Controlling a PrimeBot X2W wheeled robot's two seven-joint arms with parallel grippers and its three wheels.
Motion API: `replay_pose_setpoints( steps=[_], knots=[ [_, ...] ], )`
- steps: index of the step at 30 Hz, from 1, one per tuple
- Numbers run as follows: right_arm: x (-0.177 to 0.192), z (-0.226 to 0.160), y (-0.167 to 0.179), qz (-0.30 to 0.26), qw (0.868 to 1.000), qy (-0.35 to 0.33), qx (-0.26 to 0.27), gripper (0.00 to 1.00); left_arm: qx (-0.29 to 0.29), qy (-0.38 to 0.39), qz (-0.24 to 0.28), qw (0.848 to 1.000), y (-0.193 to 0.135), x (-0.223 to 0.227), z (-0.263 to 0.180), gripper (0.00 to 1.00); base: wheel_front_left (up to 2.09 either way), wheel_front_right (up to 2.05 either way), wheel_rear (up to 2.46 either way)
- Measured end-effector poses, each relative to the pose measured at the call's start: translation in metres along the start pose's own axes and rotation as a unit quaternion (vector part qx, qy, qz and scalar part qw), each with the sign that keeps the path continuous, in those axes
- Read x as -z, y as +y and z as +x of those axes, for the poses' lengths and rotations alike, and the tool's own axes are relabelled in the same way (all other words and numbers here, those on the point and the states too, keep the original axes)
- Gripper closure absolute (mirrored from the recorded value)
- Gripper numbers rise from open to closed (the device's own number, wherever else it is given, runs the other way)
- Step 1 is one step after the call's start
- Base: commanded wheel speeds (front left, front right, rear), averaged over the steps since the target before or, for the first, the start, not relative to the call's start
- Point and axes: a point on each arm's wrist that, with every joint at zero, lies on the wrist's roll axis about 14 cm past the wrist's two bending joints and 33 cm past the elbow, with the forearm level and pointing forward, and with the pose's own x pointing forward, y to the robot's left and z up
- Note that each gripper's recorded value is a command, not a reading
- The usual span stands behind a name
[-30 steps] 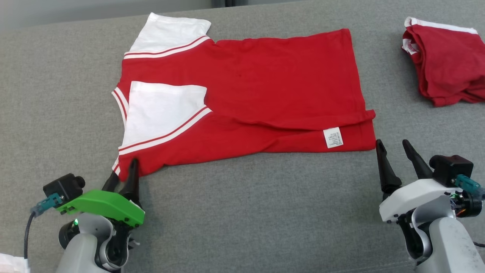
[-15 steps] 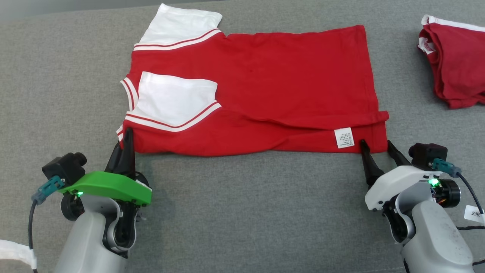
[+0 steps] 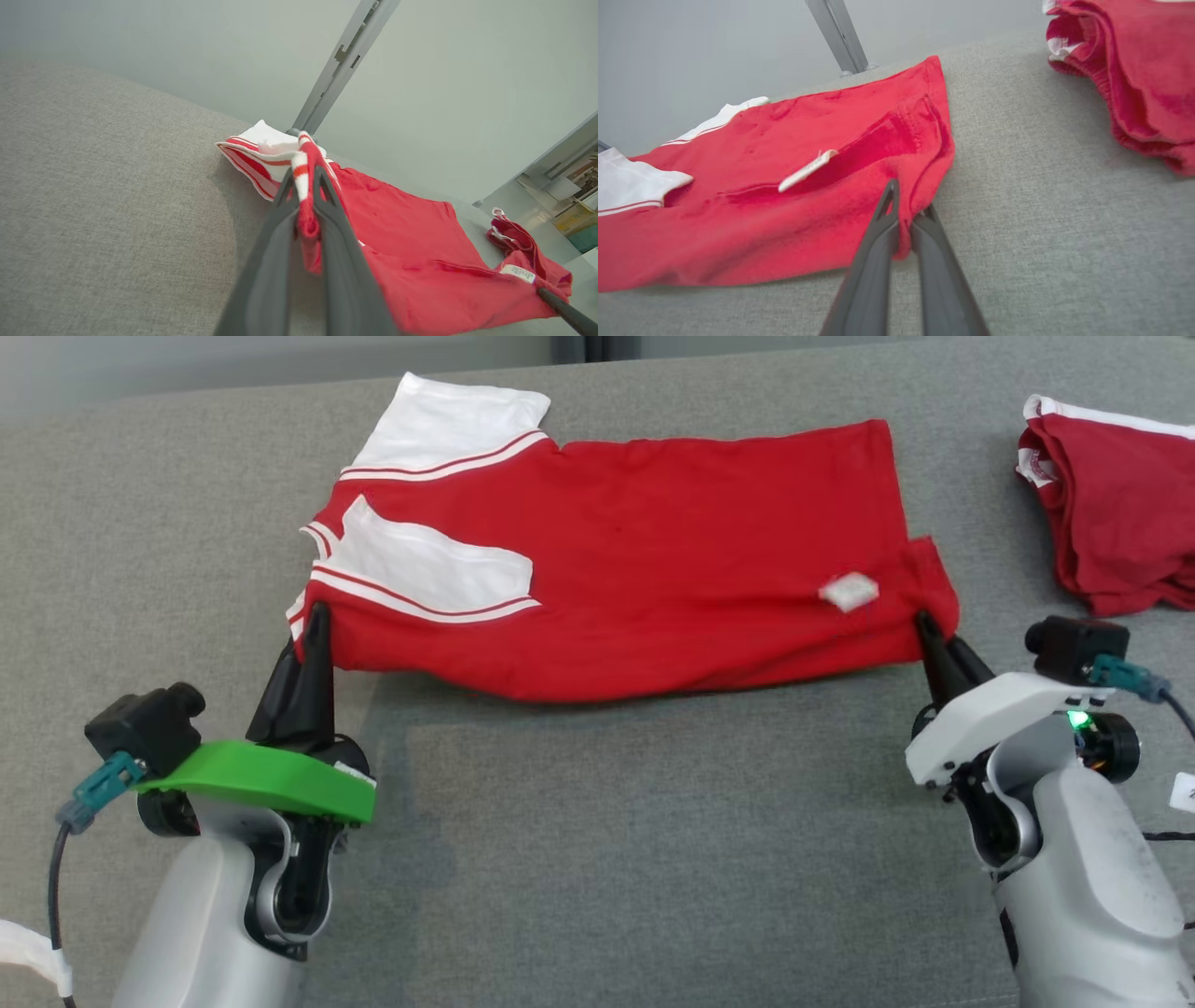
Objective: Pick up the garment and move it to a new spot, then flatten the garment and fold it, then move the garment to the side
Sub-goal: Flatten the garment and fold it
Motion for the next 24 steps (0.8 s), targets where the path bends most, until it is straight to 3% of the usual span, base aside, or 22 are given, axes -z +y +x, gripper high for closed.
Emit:
replay_pose_setpoints(
  steps=[8, 18, 24],
  knots=[
    [-0.041, -0.019, -0.005, 0.022, 1.000, -0.020, 0.002, 1.00, 0.026, -0.012, 0.011, 1.000, -0.019, -0.017, -0.019, 1.00, 0.00, 0.00, 0.00],
    [0.025, -0.071, -0.028, 0.047, 0.996, 0.070, 0.033, 1.00, -0.058, 0.046, -0.034, 0.997, 0.009, 0.027, -0.079, 1.00, 0.00, 0.00, 0.00],
    [0.042, -0.082, -0.032, 0.058, 0.994, 0.078, 0.040, 1.00, -0.082, 0.079, -0.055, 0.992, 0.013, 0.053, -0.095, 1.00, 0.00, 0.00, 0.00]
  ],
)
